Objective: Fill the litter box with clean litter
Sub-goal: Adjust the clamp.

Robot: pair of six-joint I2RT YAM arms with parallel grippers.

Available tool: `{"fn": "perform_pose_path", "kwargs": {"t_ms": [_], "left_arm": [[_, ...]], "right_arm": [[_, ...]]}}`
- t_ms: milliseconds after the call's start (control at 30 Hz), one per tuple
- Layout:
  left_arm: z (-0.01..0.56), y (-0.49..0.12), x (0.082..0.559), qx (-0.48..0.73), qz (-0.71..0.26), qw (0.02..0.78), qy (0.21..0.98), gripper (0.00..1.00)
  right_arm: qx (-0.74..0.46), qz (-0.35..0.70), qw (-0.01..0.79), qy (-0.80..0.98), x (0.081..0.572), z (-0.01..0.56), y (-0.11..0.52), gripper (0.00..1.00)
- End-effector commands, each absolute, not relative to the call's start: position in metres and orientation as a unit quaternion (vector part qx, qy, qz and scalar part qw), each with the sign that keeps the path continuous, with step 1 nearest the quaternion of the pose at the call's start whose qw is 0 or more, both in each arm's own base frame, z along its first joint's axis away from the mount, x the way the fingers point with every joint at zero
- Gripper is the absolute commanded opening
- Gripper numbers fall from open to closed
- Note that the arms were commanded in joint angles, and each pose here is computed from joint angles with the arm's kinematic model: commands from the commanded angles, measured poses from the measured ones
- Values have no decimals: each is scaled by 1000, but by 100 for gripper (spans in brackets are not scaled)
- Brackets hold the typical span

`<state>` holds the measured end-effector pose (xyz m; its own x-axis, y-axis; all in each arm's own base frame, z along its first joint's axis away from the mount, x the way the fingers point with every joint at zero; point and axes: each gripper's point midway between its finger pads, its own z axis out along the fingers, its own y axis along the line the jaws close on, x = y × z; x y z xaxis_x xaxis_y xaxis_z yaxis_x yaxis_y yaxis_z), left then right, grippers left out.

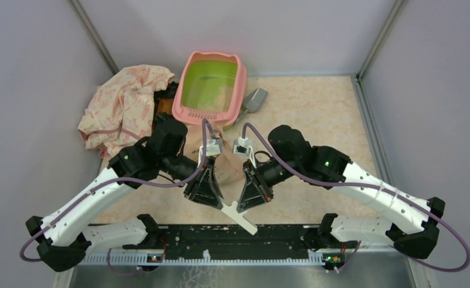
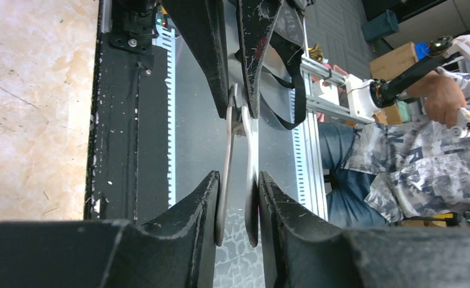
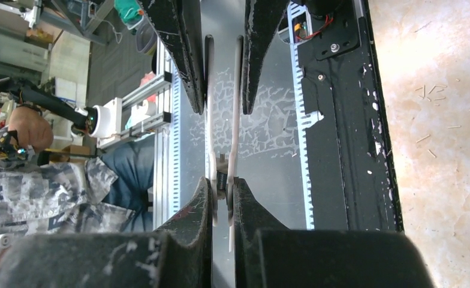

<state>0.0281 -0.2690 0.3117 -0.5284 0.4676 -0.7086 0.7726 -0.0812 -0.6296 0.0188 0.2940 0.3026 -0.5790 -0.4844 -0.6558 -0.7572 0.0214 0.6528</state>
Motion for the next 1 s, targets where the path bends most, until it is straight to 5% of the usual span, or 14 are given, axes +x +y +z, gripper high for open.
{"fn": "perform_pose_path", "kwargs": {"t_ms": [0, 267, 567, 767, 967], "left_arm": [[330, -271, 34, 479, -566, 182, 646, 40], [363, -266, 51, 467, -530, 269, 655, 56], [413, -238, 104, 371, -428, 427, 705, 64], [389, -207, 135, 273, -349, 469, 764, 89], [341, -189, 164, 190, -269, 461, 824, 99]], "right_arm": [[-457, 566, 164, 666, 18, 332, 300, 0], [-451, 528, 201, 691, 34, 324, 298, 0], [-432, 372, 330, 752, 95, 321, 271, 0], [-419, 307, 373, 768, 115, 321, 251, 0], [-402, 279, 413, 768, 129, 336, 240, 0]]}}
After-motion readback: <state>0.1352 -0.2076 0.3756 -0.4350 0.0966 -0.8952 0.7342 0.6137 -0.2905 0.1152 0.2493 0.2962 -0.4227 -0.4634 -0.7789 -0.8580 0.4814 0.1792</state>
